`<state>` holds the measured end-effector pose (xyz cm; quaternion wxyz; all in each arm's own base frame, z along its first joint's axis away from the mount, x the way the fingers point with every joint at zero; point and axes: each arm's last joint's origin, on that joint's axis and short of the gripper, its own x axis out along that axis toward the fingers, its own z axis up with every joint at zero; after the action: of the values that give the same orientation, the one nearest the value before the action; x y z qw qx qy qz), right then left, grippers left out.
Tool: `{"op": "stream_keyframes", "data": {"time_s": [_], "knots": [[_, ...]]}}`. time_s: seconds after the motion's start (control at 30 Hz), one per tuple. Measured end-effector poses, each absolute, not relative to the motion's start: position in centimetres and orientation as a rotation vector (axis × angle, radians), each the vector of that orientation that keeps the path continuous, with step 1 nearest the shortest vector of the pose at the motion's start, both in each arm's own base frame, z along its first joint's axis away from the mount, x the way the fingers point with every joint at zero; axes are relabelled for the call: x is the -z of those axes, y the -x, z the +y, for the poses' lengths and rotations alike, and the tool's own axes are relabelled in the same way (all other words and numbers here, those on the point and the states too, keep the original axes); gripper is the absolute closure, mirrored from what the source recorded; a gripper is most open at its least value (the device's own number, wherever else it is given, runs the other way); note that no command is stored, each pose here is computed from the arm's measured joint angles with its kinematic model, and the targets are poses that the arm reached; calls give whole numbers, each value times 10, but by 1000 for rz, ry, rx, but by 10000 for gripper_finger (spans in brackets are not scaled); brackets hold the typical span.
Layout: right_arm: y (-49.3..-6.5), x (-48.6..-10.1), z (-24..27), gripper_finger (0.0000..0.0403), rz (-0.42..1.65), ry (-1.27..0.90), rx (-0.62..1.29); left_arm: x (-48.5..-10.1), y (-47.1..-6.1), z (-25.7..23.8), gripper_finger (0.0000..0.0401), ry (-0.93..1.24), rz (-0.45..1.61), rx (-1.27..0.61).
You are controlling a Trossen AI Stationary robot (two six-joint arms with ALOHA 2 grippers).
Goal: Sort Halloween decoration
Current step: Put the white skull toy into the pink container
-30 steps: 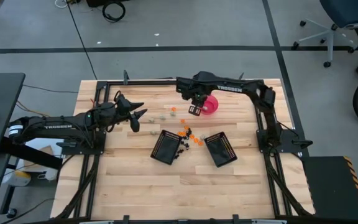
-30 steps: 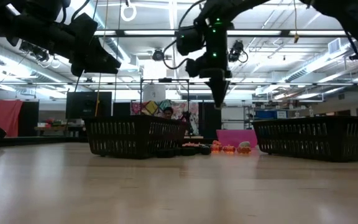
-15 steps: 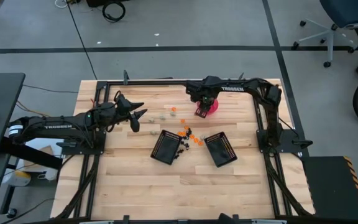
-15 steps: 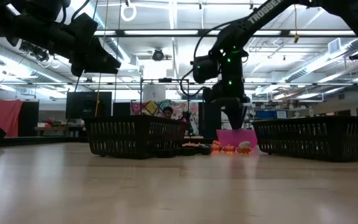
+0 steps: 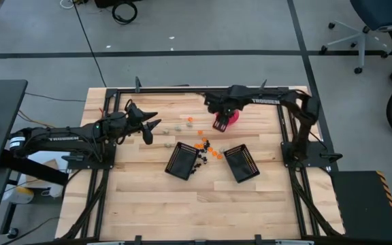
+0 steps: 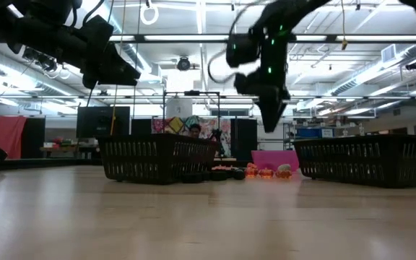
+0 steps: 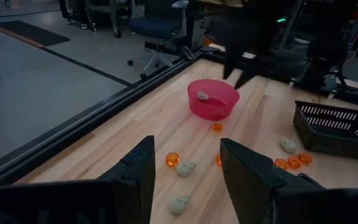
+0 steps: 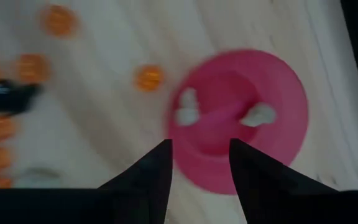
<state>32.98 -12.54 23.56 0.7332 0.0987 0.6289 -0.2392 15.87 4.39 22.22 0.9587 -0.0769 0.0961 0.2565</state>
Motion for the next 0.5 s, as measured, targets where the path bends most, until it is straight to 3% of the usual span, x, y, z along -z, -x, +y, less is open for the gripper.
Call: {"op": "stream_keyframes", "data": {"time_s": [0.2,0.5], "knots": [[-342,-237,-79,241,1369,-219,470,-222,-159,44,246,157,194,-521],[-359,-200,-38,241,1506,-326,365,-222,-159,44,246,161,191,-521]]}}
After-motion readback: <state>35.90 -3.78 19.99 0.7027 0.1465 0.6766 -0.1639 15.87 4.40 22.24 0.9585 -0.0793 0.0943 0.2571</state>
